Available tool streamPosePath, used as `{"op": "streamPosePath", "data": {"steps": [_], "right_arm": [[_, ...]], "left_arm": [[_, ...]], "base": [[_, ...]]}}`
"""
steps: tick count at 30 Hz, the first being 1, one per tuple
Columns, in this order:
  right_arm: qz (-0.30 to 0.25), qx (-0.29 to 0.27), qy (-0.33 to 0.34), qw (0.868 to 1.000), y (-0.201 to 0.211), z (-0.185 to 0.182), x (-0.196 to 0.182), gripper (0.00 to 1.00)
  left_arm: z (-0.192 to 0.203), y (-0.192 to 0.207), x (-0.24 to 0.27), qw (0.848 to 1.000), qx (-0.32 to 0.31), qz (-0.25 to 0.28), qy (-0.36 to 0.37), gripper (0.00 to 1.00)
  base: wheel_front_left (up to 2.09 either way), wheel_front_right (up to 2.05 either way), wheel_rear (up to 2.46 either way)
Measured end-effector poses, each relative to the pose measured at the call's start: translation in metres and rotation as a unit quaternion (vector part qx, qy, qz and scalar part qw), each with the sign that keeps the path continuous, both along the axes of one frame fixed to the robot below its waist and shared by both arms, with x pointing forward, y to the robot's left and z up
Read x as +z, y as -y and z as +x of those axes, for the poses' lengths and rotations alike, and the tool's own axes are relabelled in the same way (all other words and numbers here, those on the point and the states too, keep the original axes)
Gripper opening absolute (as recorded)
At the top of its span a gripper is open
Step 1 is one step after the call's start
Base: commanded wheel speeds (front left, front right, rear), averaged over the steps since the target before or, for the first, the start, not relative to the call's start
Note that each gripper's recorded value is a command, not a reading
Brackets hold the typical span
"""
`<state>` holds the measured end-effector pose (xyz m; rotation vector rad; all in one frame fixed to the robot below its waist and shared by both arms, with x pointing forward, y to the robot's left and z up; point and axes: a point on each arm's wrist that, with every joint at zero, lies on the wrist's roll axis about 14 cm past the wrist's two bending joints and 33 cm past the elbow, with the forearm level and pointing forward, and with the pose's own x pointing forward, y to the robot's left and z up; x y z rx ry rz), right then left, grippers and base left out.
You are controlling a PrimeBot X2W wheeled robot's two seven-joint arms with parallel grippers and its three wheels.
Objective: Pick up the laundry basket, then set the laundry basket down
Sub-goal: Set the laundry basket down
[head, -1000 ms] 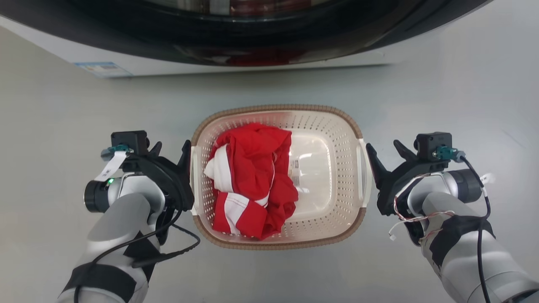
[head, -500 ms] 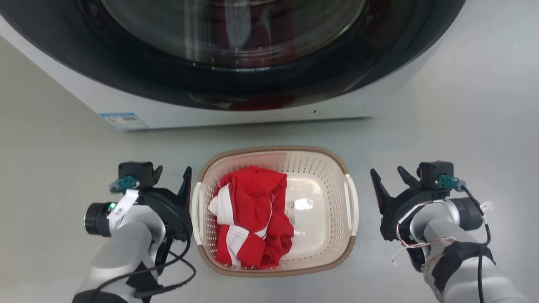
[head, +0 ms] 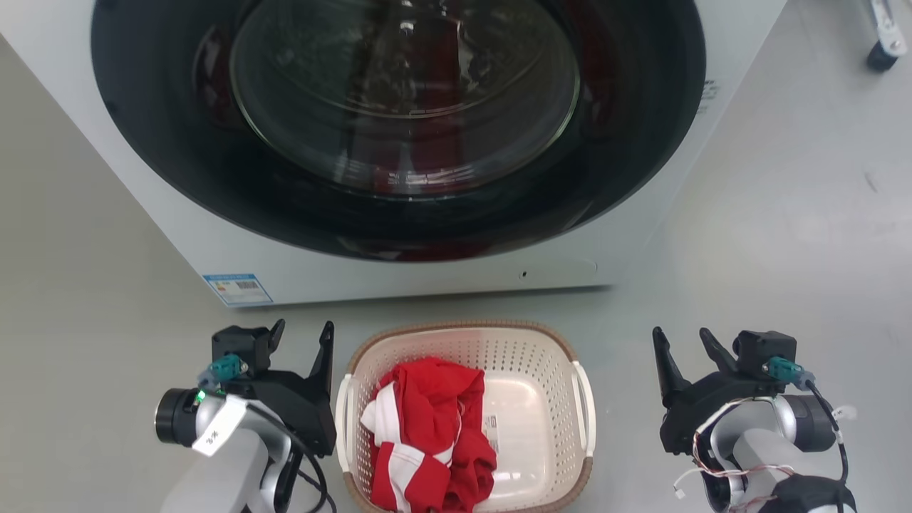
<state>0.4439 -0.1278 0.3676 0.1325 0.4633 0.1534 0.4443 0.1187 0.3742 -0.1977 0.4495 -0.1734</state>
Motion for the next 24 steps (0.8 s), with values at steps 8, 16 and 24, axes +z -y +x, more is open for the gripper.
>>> {"op": "streamPosePath", "data": {"steps": [8,16,24], "right_arm": [[0.0,0.003,0.079,0.997,-0.004,-0.009,0.045,1.0],[0.004,0.003,0.148,0.989,-0.003,-0.028,0.084,1.0],[0.009,0.003,0.192,0.981,-0.004,-0.053,0.107,1.0]], "left_arm": [[-0.012,-0.002,0.044,0.997,0.002,0.014,0.082,1.0],[-0.033,0.006,0.086,0.988,-0.001,0.001,0.156,1.0],[-0.062,0.005,0.107,0.981,0.005,-0.008,0.192,1.0]], "base": [[0.0,0.0,0.0],[0.0,0.0,0.0],[0.0,0.0,0.0]]}}
